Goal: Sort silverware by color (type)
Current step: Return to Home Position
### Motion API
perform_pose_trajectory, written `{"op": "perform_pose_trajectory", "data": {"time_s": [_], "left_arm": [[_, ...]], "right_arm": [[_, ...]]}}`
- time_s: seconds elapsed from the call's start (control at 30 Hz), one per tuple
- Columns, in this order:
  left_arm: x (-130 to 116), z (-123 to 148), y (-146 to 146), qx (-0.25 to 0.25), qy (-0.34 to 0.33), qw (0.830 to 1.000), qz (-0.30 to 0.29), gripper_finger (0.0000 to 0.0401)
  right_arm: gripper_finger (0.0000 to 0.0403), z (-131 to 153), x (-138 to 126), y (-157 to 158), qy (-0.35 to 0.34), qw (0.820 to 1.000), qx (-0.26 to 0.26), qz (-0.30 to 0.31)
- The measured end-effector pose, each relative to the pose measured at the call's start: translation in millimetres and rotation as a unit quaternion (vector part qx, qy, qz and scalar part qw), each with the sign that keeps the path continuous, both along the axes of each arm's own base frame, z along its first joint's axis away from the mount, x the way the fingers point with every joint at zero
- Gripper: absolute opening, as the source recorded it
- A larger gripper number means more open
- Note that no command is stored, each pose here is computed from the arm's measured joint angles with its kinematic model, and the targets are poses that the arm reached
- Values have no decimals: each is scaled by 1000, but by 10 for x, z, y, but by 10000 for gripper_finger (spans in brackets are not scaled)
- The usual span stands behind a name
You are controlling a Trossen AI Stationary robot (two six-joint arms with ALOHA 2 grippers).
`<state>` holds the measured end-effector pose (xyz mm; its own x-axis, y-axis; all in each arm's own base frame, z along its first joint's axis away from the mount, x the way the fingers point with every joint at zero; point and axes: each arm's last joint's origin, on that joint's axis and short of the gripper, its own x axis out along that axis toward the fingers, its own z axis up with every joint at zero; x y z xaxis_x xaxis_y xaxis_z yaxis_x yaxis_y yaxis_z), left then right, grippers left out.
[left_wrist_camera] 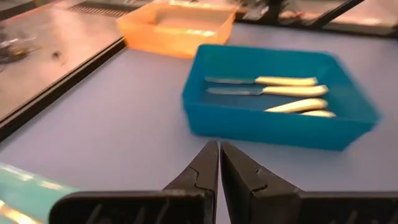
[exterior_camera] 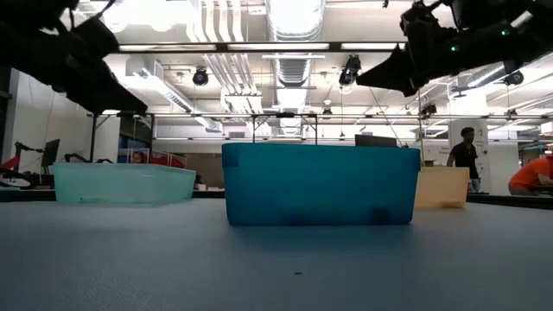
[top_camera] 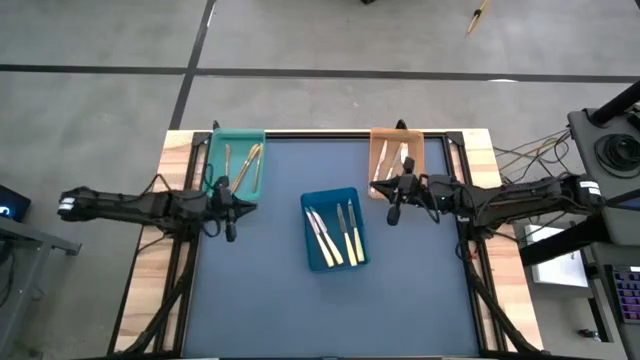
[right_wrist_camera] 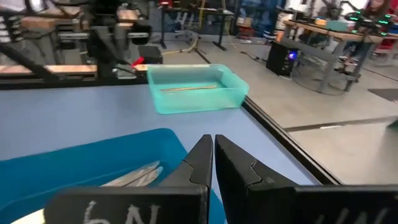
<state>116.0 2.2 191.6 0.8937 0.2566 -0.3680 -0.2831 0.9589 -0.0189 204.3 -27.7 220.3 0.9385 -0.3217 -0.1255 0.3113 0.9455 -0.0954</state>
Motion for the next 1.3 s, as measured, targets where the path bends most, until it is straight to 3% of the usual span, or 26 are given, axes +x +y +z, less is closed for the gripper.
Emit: {"op": "perform_pose_trajectory", "data": {"time_s": [0.13, 0.4, 0.8, 1.0, 1.3], "left_arm": [[-94, 21, -13, -7, -36, 999, -34, 0], [-252, 83, -7, 1, -109, 993, -42, 0], [-255, -199, -19, -23, -125, 990, -58, 0], [-248, -187, -34, -13, -140, 986, -87, 0], [-245, -193, -17, -27, -140, 988, -54, 0]], "right_arm": [[9, -80, -150, -42, -12, 1000, 10, -17], [9, -225, -463, -16, -48, 998, 19, -22], [9, -435, -813, 32, -112, 993, 20, -22], [9, -444, -879, 41, -110, 993, 24, -23], [9, -456, -884, 26, -95, 994, -2, -50]]}}
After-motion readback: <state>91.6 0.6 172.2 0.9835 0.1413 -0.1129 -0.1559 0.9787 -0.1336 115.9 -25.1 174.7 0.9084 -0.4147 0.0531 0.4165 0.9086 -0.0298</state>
